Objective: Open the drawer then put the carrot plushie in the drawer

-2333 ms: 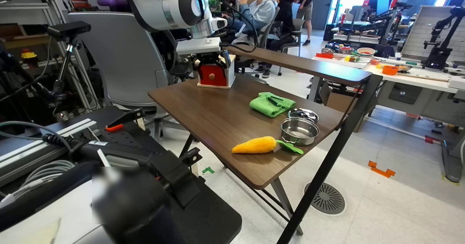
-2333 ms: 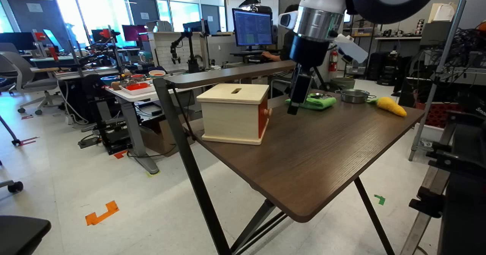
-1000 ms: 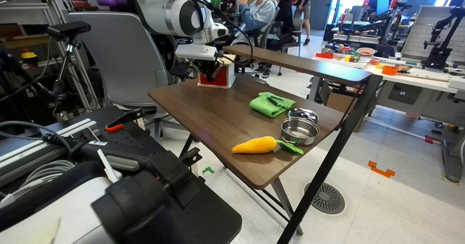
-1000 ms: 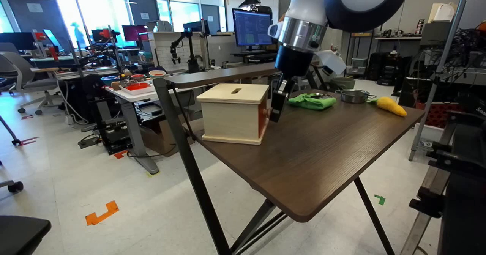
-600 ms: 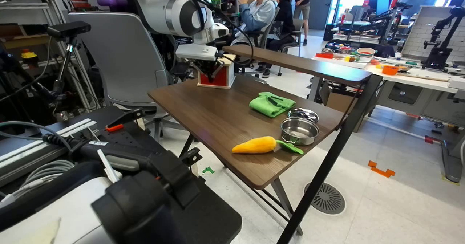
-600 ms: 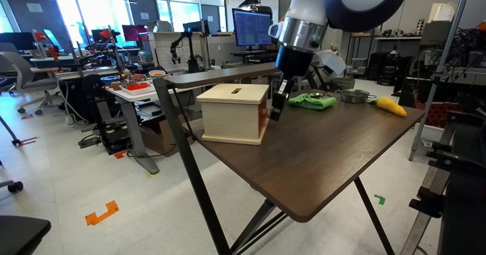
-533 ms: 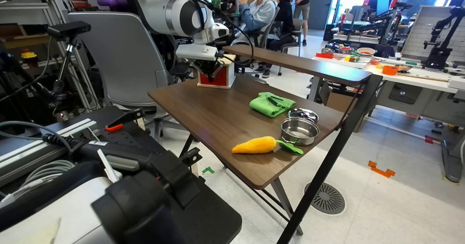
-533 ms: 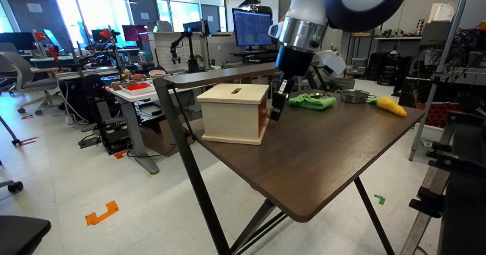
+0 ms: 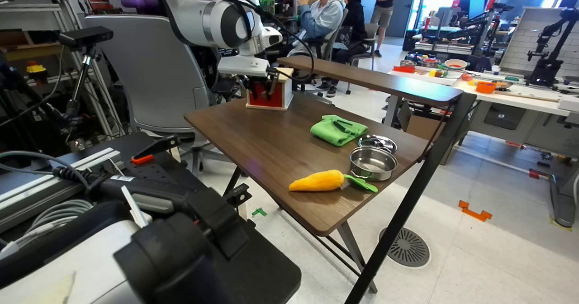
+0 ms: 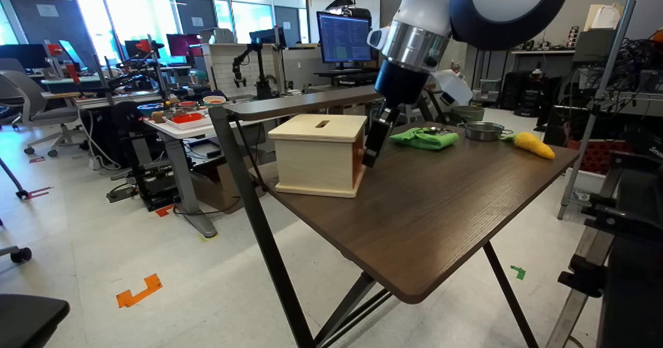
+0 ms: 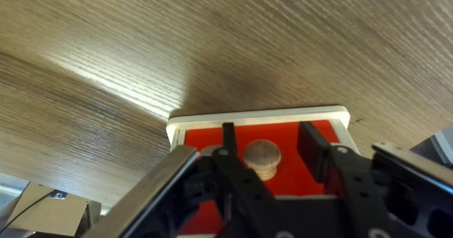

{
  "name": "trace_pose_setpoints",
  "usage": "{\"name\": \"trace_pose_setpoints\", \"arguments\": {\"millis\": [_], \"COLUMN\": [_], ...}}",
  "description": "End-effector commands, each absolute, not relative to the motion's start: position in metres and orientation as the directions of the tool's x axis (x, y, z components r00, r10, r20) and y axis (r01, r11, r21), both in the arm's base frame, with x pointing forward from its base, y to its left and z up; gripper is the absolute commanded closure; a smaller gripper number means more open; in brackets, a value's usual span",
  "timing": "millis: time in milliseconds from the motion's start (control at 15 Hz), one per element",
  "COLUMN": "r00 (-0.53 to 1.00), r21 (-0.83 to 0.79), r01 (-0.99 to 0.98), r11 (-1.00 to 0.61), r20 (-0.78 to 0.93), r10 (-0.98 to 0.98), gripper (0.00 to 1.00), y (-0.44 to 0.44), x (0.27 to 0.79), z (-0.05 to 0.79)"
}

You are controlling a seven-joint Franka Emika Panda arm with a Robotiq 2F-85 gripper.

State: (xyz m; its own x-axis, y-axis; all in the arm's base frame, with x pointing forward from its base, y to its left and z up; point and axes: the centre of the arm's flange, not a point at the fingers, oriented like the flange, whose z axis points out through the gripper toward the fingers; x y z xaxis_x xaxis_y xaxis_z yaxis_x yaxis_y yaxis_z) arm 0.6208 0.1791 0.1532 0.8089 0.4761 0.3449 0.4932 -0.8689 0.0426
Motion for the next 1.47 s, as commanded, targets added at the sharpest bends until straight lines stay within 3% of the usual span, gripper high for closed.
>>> {"name": "trace_pose_setpoints", "arguments": {"millis": [0, 67, 133, 267, 667, 800, 1400], "r00": [0.763, 0.758, 0.755, 0.755, 0.755, 0.754, 0.776], "r21": [0.087, 0.084, 0.082, 0.082, 0.094, 0.094, 0.058], "r01": [0.515, 0.517, 0.52, 0.518, 0.514, 0.515, 0.51], "r11": [-0.853, -0.852, -0.85, -0.852, -0.853, -0.852, -0.858], "r20": [0.406, 0.417, 0.422, 0.424, 0.423, 0.424, 0.4], "r10": [0.503, 0.501, 0.502, 0.5, 0.502, 0.503, 0.488], "gripper": [0.19, 0.2, 0.55, 0.51, 0.98, 0.93, 0.93], "y": [0.181, 0.18, 0.18, 0.178, 0.169, 0.17, 0.161], "x": [0.608, 0.607, 0.607, 0.605, 0.602, 0.601, 0.591], "z": [0.162, 0.161, 0.16, 0.157, 0.154, 0.155, 0.166]}}
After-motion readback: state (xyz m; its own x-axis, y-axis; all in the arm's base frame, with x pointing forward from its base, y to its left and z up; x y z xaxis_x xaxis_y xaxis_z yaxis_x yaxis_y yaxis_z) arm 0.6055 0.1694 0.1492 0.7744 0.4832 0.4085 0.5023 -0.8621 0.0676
